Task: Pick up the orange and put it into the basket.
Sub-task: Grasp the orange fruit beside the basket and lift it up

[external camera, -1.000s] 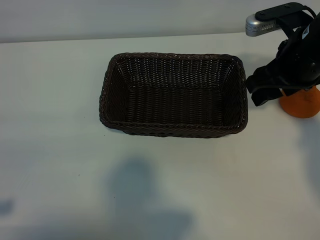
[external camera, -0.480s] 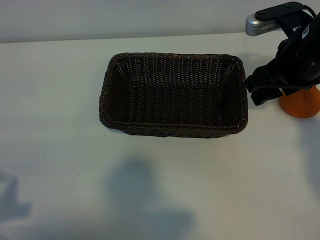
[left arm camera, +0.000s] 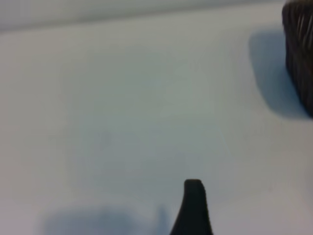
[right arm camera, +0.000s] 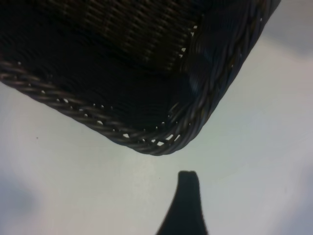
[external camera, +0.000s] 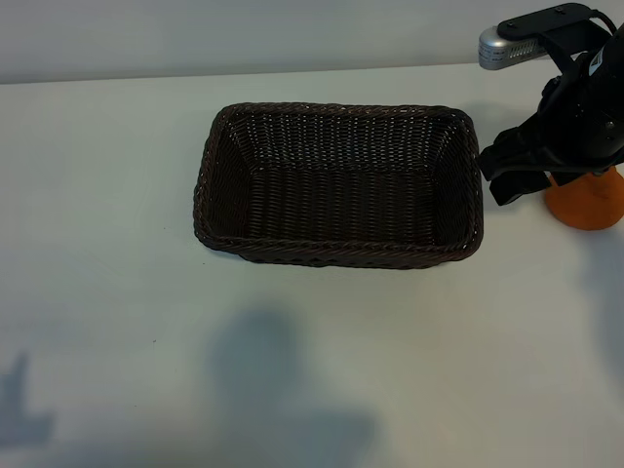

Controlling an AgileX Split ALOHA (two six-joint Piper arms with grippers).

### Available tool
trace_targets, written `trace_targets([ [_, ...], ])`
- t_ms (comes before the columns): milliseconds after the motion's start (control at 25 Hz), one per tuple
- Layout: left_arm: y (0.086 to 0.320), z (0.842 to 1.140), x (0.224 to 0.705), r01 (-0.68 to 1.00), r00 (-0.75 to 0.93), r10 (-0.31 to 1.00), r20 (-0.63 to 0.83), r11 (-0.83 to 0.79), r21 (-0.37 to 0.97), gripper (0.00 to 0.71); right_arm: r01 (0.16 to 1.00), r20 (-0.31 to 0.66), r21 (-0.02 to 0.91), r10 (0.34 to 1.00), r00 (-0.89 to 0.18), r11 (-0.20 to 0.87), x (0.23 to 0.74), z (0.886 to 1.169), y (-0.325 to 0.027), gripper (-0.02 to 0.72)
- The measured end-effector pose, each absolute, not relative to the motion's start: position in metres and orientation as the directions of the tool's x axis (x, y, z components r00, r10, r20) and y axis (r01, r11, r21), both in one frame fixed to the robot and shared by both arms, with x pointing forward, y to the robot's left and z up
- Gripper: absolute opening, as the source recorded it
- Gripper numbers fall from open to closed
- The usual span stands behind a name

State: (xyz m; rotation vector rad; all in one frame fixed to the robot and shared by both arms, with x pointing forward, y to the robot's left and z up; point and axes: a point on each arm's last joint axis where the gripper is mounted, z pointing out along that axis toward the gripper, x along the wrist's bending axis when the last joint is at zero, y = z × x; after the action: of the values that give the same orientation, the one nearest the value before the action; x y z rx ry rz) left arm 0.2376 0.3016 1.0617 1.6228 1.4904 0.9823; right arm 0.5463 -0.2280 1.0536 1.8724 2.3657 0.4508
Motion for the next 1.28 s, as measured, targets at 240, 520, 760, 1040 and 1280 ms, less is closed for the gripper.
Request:
trace_targets([
  [240,0.3017,1.0608,0.2293,0.417,0.047,0.997,0.067,-0.081,0.905,0.594,0.934,0.103,0.291,0.964,-0.246,0.207,0.5469,1.0537,-0.2285,0.595],
  [520,0.3009,1.0608,0.2293,0.416,0.058,0.997,0.059,-0.078,0.906,0.594,0.933,0.1,0.295,0.964,-0.246,0.207,0.5474,1.0538,-0.2286,0.595],
  [760,0.3028,1.0561,0.23,0.442,0.046,0.996,0.078,-0.09,0.893,0.594,0.933,0.1,0.295,0.964,-0.246,0.207,0.5473,1.0538,-0.2286,0.595],
  [1040,0.3028,1.0557,0.2301,0.446,-0.003,1.0,-0.02,0.019,0.895,0.594,0.933,0.102,0.299,0.966,-0.239,0.199,0.5478,1.0539,-0.2285,0.595],
  [1280,0.3061,1.056,0.2301,0.442,-0.055,0.998,-0.043,0.063,0.895,0.594,0.933,0.067,0.302,0.972,-0.225,0.195,0.5489,1.0537,-0.2318,0.595],
])
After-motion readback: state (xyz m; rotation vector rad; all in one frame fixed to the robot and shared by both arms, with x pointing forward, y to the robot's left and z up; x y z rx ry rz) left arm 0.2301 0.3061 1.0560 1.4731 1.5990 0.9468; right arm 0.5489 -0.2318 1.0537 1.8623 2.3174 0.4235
